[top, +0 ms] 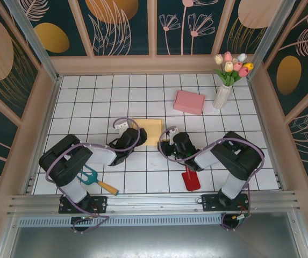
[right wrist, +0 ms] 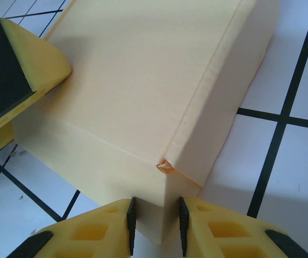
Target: Fold the paper box
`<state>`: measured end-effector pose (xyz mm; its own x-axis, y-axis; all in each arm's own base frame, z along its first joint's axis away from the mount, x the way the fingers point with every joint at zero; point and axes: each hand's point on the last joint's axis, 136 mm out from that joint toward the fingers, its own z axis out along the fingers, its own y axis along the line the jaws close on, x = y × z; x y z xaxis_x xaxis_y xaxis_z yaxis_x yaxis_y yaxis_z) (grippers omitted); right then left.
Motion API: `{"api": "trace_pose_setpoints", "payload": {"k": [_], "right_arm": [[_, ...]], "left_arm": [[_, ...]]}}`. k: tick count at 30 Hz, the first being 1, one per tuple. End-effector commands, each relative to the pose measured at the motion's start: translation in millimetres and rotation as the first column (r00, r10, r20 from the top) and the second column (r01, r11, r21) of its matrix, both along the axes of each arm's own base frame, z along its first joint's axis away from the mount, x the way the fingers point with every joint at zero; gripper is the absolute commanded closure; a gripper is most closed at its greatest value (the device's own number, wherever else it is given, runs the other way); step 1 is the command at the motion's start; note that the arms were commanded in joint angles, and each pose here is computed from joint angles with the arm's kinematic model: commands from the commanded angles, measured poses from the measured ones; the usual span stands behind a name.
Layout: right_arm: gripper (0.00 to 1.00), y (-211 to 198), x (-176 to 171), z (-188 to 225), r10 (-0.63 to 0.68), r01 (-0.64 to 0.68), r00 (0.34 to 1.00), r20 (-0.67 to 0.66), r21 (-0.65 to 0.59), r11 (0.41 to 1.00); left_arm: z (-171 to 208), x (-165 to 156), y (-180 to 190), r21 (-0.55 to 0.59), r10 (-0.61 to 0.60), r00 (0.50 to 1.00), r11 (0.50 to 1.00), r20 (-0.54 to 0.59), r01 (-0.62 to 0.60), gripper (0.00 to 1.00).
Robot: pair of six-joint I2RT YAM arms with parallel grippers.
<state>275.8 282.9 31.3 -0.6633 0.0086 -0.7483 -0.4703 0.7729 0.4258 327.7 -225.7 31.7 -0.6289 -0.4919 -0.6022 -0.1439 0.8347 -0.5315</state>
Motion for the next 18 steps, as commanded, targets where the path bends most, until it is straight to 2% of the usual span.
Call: {"api": "trace_pose_setpoints", "payload": {"k": [1, 11, 18], "right_arm": [[0.69, -4.4, 16.2, 0.6, -0.049, 0.050, 0.998, 0.042, -0.018, 0.999], [0.68, -19.2, 35.1, -1.3, -0.164, 0.166, 0.985, 0.057, -0.021, 0.986], [0.66, -19.2, 44.2, 1.8, -0.186, 0.187, 0.981, 0.060, -0.012, 0.982]], "left_arm": [[-56.2, -35.6, 11.7, 0.112, -0.083, 0.976, 0.988, -0.202, 0.107, 0.27], [-59.7, -37.6, 9.8, 0.127, -0.111, 0.969, 0.982, -0.218, 0.141, 0.30], [-63.6, -39.4, 6.5, 0.127, -0.131, 0.963, 0.978, -0.234, 0.164, 0.32]]}}
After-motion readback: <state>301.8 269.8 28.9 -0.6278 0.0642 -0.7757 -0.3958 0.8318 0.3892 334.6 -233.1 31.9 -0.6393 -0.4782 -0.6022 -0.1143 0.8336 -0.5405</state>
